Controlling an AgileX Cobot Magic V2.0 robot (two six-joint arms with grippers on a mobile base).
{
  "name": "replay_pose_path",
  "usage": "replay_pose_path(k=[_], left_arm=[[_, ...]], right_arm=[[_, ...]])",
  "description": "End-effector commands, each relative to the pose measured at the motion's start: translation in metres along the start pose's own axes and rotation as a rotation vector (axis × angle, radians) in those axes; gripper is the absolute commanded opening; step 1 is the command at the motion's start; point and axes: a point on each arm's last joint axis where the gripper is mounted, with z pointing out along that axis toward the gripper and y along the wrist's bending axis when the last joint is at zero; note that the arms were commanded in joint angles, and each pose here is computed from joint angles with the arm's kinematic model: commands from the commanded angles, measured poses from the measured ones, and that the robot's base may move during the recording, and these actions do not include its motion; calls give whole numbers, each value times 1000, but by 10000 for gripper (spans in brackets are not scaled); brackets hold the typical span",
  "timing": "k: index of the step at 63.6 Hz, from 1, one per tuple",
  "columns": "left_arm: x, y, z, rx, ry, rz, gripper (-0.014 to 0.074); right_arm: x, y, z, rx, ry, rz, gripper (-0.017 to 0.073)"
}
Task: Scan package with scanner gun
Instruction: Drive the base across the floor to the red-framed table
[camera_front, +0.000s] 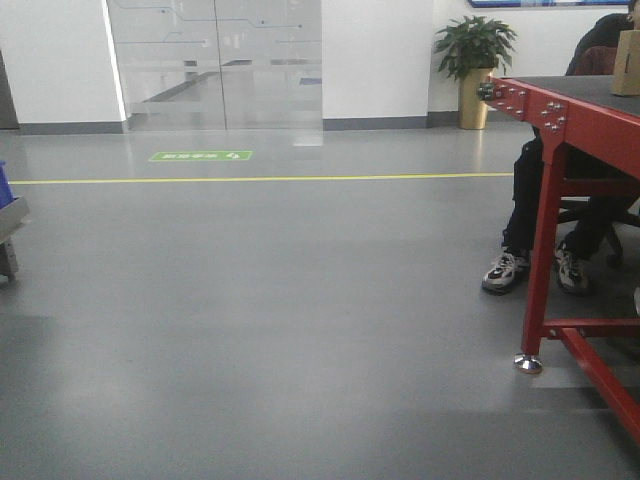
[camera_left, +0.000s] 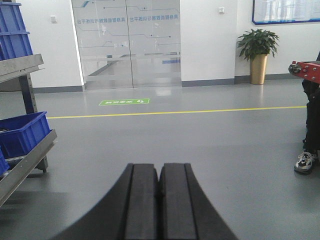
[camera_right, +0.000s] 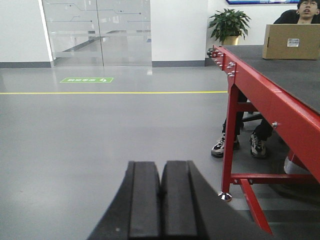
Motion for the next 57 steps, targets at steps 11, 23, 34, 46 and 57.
replay_pose_path(k=[11, 23, 34, 46, 57], left_arm=[[-3, 0, 0, 4, -24, -16, -111], [-3, 0, 0, 4, -24, -16, -111], [-3, 0, 0, 4, -24, -16, -111], [-3, 0, 0, 4, -24, -16, -111], [-3, 0, 0, 4, -24, -16, -111]], right_arm=[[-2, 0, 0, 3, -25, -10, -154], [-2, 0, 0, 3, -25, -10, -154], [-2, 0, 0, 3, -25, -10, -154], [-2, 0, 0, 3, -25, -10, -154], [-2, 0, 0, 3, -25, -10, -154]])
